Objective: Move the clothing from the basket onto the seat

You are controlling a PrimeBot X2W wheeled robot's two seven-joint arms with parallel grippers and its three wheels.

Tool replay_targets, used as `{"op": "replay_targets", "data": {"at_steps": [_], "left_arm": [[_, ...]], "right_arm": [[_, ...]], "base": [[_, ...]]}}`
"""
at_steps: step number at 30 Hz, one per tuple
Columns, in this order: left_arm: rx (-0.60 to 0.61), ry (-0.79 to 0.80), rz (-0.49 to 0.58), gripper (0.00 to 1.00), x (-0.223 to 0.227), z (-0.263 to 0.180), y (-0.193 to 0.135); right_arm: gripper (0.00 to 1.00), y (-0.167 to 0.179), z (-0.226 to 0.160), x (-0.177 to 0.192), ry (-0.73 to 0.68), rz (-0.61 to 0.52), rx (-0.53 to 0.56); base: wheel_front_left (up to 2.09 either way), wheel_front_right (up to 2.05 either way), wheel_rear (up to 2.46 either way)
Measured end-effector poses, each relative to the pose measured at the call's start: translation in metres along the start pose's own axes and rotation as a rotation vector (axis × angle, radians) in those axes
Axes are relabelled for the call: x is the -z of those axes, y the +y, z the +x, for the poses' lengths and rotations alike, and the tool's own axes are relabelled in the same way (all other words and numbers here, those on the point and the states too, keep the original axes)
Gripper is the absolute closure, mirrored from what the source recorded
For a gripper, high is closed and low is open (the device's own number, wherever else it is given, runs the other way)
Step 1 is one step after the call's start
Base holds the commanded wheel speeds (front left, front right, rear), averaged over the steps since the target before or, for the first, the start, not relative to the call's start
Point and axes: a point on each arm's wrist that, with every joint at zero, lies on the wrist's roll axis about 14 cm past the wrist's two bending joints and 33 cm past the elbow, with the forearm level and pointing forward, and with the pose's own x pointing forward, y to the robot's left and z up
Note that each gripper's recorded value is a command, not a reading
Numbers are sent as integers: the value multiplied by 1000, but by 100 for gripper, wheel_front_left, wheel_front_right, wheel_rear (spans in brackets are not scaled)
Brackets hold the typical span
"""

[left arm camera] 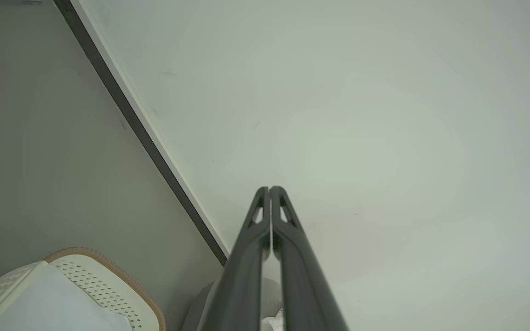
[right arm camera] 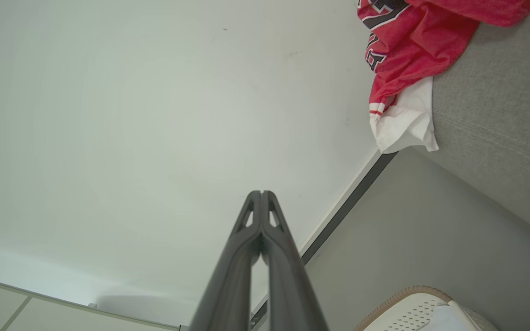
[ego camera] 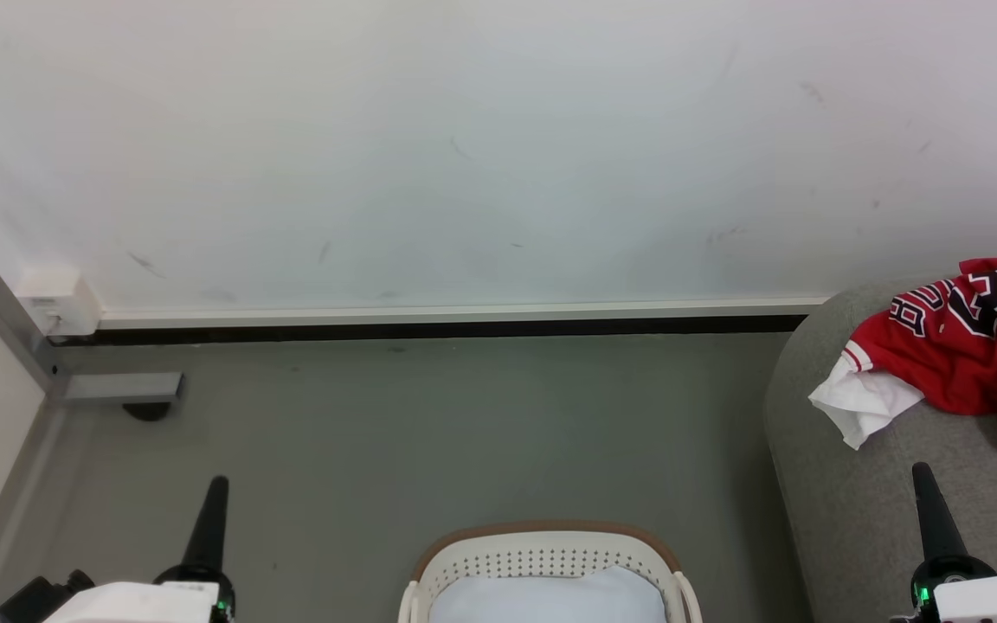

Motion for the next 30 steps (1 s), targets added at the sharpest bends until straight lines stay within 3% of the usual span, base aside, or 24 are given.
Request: {"op": "replay_targets", "data": {"at_steps": [30], "left_arm": [[27,10,-241,100,-7,4,-9]], "right_arm": [[100,5,7,-5,7,240,-6]], "base": [[0,0,0]]}}
